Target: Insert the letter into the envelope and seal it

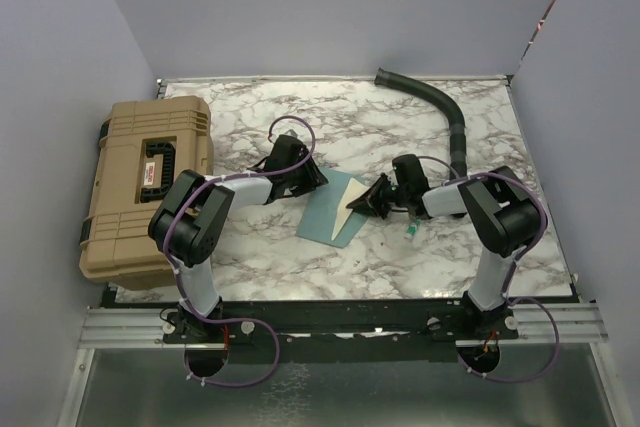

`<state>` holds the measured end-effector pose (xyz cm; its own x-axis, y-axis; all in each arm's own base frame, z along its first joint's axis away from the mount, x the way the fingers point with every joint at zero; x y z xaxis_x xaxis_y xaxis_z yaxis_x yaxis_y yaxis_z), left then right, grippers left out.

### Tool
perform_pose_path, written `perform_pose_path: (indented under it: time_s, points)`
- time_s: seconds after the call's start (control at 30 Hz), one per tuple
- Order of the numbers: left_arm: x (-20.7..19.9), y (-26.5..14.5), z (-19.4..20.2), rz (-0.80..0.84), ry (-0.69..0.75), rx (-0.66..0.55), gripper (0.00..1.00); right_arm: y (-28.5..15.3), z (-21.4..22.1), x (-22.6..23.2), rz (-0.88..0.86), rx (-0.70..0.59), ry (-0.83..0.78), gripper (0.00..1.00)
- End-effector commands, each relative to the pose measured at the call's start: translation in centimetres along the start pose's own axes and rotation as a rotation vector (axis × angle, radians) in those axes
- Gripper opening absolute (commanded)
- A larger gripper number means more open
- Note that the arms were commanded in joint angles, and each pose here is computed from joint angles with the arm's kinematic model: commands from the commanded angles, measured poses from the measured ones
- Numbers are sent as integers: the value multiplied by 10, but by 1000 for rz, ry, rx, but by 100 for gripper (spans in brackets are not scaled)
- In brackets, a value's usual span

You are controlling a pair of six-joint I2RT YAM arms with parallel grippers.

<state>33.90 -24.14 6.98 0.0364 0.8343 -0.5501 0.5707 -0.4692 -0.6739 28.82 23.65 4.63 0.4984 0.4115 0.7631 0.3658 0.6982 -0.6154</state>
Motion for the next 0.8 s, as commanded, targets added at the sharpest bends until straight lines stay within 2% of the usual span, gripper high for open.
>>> perform_pose_path:
  time_s: [0.0, 0.47, 0.77]
  points:
    - [26, 4, 38, -68, 10, 138, 48, 10, 5, -24, 99, 56, -8, 0]
    - [29, 12, 36, -76, 59, 140, 49, -14, 8, -46, 162, 197, -56, 0]
    - [30, 12, 39, -70, 61, 153, 49, -10, 8, -43, 143, 272, -77, 0]
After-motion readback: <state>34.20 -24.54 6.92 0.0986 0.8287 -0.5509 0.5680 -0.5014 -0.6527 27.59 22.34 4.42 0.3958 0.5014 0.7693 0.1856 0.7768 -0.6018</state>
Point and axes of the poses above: each gripper's point midway between its finger pads, its own y axis out along the fingers, its own x axis along the line the jaws close on, z = x × y, the point moved 5 cm from there along -y, back along the fingers, and after that the axes turned 9 degrees about y, right-handed, at the moved point
